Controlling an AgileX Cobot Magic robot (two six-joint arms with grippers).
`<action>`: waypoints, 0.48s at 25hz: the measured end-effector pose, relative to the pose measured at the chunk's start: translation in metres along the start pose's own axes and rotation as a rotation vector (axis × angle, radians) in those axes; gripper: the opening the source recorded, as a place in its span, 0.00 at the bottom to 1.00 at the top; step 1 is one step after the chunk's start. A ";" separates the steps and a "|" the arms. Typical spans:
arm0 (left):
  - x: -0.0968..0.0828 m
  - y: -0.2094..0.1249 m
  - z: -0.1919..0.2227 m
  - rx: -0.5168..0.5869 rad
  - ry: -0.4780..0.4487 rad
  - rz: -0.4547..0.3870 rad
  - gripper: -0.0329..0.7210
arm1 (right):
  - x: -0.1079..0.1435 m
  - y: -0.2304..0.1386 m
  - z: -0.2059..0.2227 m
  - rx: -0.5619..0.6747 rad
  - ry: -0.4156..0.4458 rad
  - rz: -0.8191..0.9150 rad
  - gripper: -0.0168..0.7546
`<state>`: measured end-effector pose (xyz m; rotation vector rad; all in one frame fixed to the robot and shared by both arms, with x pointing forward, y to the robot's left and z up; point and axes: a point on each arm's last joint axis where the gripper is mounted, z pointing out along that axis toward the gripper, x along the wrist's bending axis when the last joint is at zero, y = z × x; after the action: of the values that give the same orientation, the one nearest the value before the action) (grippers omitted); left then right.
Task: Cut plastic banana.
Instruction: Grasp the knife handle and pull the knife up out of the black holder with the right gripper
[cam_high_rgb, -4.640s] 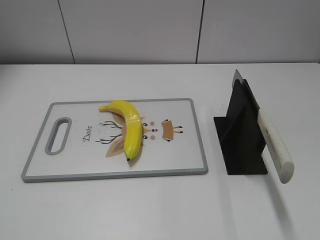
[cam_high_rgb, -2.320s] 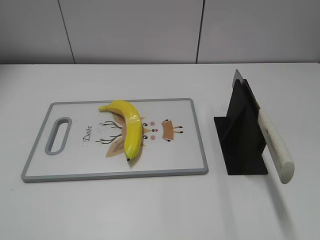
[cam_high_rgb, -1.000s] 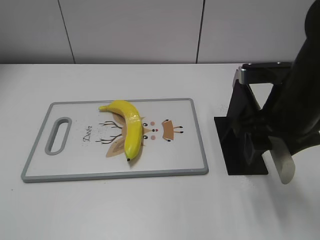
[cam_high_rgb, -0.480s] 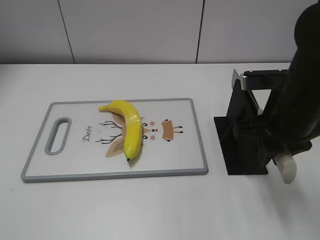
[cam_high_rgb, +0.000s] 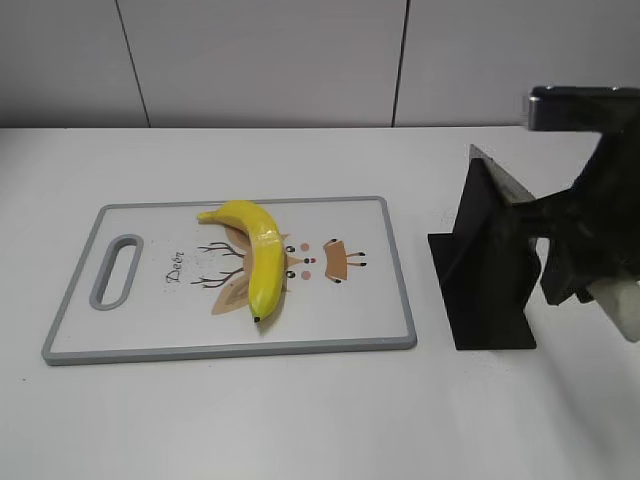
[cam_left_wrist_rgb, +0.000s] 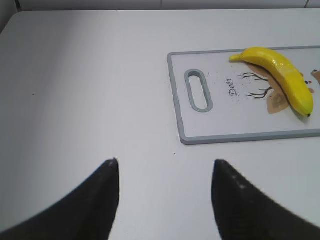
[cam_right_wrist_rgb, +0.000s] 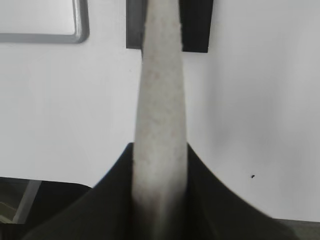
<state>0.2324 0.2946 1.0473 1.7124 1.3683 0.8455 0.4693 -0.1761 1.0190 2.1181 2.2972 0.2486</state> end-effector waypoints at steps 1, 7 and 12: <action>0.000 0.000 0.000 0.000 0.000 0.000 0.78 | 0.000 -0.002 -0.007 -0.022 0.009 -0.001 0.25; 0.000 0.000 0.000 0.000 0.000 0.000 0.78 | -0.006 -0.014 -0.039 -0.130 0.032 0.001 0.25; 0.000 0.000 0.000 0.000 0.000 0.000 0.78 | -0.007 -0.017 -0.067 -0.225 0.050 -0.001 0.25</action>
<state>0.2324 0.2946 1.0473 1.7124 1.3683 0.8455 0.4456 -0.1920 1.0823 2.0216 2.1767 0.5391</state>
